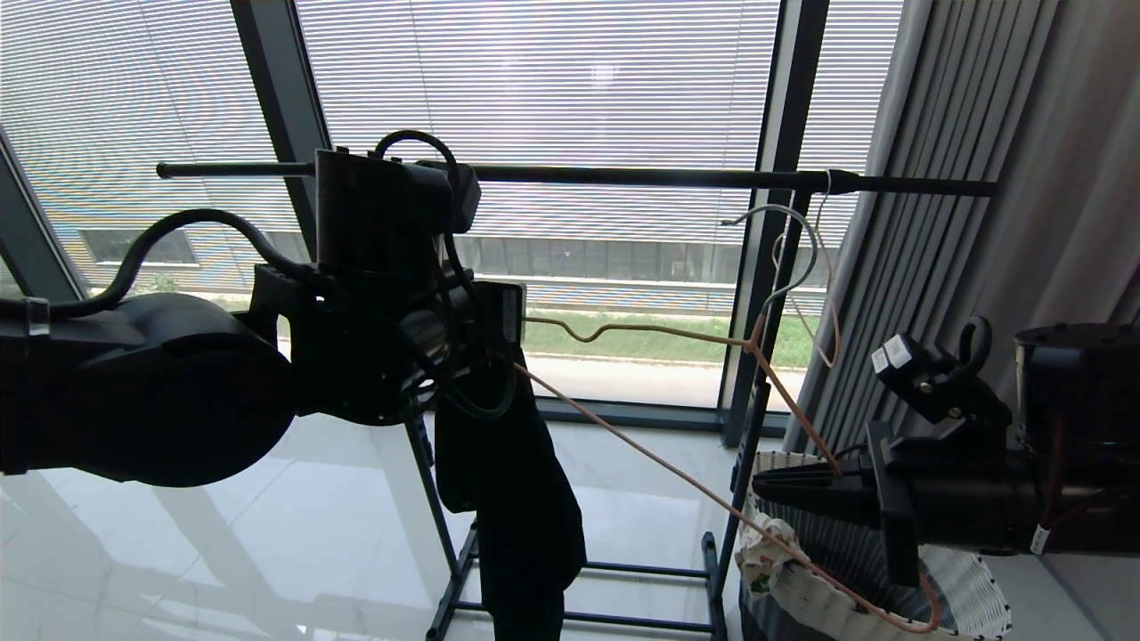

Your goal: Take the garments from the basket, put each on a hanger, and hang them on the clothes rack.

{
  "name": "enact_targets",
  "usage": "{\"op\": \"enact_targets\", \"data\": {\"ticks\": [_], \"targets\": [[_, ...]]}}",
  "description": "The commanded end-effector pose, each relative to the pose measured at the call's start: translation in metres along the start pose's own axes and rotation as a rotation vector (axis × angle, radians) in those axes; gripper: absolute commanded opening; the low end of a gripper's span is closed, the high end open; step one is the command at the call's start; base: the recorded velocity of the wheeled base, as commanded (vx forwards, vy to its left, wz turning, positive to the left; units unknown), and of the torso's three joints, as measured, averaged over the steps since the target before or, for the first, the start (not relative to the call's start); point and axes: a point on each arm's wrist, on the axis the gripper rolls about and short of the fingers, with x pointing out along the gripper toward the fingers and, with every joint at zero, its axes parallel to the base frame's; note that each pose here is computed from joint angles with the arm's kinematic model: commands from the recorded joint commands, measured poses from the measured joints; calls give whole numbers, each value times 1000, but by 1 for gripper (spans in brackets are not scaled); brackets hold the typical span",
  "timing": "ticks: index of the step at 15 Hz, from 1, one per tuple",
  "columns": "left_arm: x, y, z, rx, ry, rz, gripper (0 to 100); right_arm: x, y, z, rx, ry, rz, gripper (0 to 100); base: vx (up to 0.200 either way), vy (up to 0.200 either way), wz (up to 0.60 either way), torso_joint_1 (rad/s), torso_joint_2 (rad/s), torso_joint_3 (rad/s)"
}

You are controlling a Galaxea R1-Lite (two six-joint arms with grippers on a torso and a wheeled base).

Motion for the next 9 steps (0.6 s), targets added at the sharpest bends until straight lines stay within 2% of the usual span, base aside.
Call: {"op": "enact_targets", "data": {"ticks": [1, 5, 9], "targets": [[2, -2, 1, 1, -1, 0, 0, 3, 3, -1, -4, 9, 17, 0, 0, 0, 0, 0, 0, 0], [4, -1, 10, -13, -28, 5, 0, 3, 7, -14, -5, 45, 29, 0, 0, 0, 0, 0, 0, 0], [6, -6, 4, 1, -10, 23, 0, 7, 2, -7, -15, 33, -22, 0, 0, 0, 0, 0, 0, 0]]}}
